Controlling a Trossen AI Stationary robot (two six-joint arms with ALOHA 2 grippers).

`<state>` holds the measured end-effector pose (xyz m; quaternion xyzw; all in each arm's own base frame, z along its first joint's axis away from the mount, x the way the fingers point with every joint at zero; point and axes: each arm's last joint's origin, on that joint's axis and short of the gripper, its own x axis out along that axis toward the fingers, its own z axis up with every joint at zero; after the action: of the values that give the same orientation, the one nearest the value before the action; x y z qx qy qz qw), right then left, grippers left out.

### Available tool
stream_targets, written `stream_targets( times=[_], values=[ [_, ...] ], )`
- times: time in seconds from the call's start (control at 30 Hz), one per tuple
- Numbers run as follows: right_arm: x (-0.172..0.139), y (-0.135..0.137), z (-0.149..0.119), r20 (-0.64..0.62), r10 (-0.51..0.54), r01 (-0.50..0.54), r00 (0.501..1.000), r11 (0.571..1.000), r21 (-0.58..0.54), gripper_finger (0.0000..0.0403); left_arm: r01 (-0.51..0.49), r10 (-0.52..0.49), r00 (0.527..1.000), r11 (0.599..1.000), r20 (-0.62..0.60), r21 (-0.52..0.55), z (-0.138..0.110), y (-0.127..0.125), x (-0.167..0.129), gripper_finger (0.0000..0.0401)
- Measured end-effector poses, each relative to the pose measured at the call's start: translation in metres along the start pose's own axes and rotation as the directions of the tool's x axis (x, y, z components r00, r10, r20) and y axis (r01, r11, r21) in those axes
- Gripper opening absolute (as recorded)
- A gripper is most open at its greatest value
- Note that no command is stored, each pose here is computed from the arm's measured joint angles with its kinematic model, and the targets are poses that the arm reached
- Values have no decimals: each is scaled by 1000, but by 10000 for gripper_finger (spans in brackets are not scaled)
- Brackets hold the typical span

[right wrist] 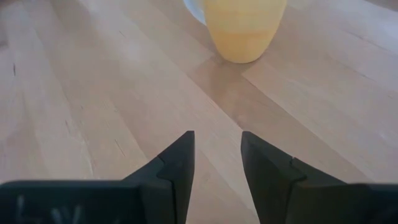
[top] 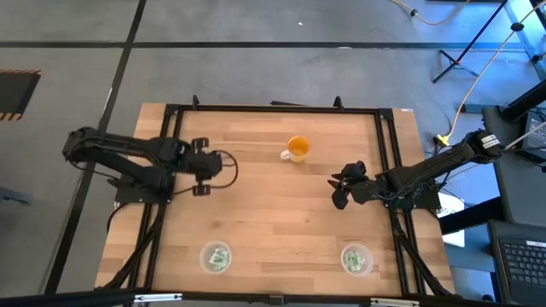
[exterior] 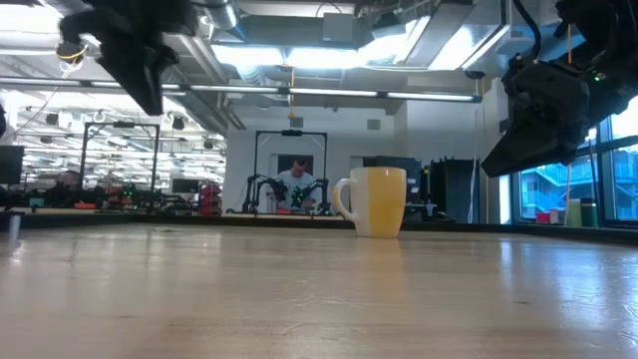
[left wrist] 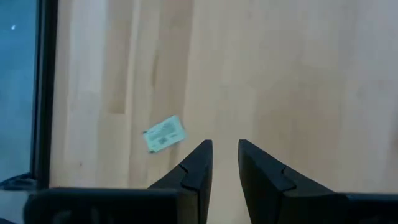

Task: Pick and place items into bin
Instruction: Put the stevia packet into the left transparent bin

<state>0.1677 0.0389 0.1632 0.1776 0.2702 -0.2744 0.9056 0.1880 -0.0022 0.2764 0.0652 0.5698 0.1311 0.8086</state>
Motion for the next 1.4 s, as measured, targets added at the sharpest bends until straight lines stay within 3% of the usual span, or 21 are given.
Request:
stream_targets(
  times=[0.3, 0.5, 0.63, 1.0, 1.2, 1.4],
  values=[
    [0, -1, 0, -1, -9, 9, 1000, 1000, -6, 135, 99, -96, 990, 995, 102, -19, 13, 51, 16, 72],
    [0, -1, 0, 0, -11, 11, 1000, 1000, -6, 135, 85, -80, 995, 992, 54, -98, 8, 74, 28, 72],
    [0, -1, 0, 1, -11, 11, 1000, 1000, -6, 135, 121, -123, 992, 983, -4, -137, -2, 82, 53, 72],
    [0, -1, 0, 1, -11, 11, 1000, 1000, -3, 135, 106, -127, 989, 966, -79, -235, -39, 101, 110, 73],
    [0, -1, 0, 1, -12, 12, 1000, 1000, -3, 135, 78, -124, 986, 938, -116, -338, -51, 117, 121, 73],
    [0, -1, 0, 1, -12, 12, 1000, 1000, -4, 135, 51, -153, 973, 872, -172, -488, -58, 127, 137, 73]
  ],
)
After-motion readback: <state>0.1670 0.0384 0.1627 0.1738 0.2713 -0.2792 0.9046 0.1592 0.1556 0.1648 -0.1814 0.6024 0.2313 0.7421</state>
